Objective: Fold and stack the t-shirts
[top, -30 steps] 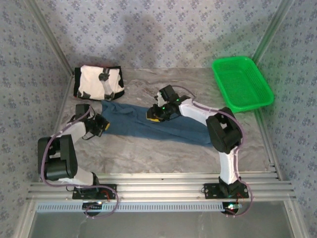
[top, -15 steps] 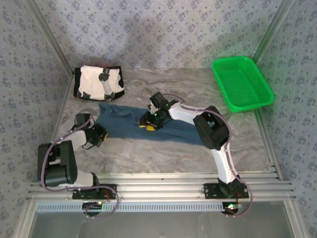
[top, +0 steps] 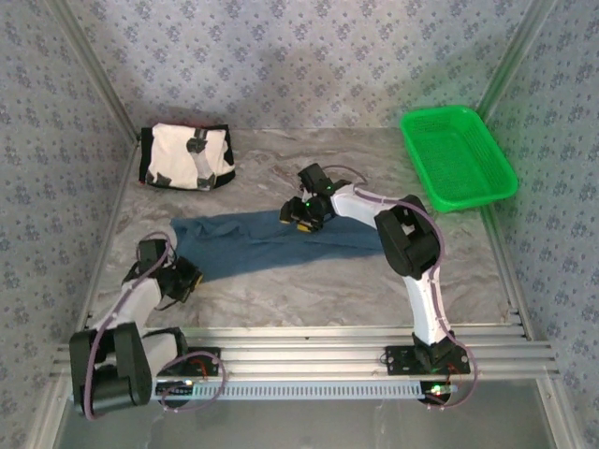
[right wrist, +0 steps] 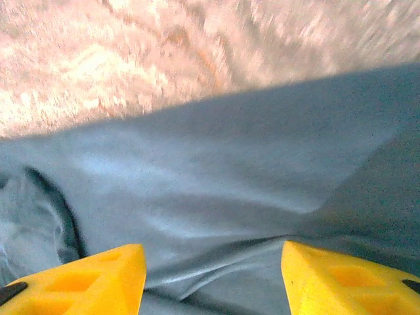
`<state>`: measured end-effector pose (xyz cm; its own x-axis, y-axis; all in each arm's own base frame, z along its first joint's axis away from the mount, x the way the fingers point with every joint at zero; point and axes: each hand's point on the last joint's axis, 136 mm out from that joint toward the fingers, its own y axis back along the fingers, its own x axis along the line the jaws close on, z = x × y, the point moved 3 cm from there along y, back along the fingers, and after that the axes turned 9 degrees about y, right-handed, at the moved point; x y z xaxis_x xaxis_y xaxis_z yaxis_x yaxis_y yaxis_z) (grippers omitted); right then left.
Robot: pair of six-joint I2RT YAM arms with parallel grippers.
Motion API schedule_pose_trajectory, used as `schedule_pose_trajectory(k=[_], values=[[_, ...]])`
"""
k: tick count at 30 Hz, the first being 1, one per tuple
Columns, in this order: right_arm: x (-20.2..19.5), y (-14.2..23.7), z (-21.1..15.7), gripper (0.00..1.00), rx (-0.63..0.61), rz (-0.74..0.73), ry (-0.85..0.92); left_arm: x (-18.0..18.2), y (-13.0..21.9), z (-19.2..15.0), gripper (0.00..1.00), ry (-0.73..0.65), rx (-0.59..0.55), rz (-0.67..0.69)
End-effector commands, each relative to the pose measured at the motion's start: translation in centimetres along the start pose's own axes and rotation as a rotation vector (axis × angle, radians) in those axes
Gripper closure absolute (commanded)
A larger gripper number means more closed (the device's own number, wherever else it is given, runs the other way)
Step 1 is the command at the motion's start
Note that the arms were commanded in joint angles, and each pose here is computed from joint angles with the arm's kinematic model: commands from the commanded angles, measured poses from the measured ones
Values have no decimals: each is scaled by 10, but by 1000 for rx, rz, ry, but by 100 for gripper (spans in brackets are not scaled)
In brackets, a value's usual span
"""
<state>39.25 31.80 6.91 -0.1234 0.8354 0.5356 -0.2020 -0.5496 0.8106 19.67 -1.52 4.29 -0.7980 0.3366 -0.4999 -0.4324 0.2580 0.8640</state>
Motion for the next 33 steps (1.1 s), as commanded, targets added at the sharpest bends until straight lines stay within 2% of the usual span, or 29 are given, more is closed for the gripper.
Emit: schedule_pose_trajectory(k=[1, 3, 6, 10, 13, 17, 24, 28, 33], values=[[35, 26, 10, 41, -47, 53, 103, 24, 19, -22, 95, 69, 46, 64], [62, 30, 0, 43, -14, 132, 137, 4, 41, -21, 91, 81, 5, -34], [112, 16, -20, 46, 69, 290, 171, -21, 63, -15, 84, 91, -41, -134], [172, -13, -42, 49, 173, 392, 303, -49, 71, 2, 74, 3, -68, -118], [190, -35, -50, 53, 214, 409, 343, -72, 63, 21, 73, -28, -34, -138], [199, -56, -55, 65, 272, 477, 315, -77, 51, 40, 83, -23, -28, -84], [198, -71, -83, 64, 339, 487, 267, -58, 20, 55, 89, 48, -18, -52], [194, -93, -81, 63, 309, 457, 214, -53, 10, 57, 89, 55, -20, -56], [177, -118, -44, 61, 179, 434, 106, -34, 1, 47, 90, 59, 11, -17]])
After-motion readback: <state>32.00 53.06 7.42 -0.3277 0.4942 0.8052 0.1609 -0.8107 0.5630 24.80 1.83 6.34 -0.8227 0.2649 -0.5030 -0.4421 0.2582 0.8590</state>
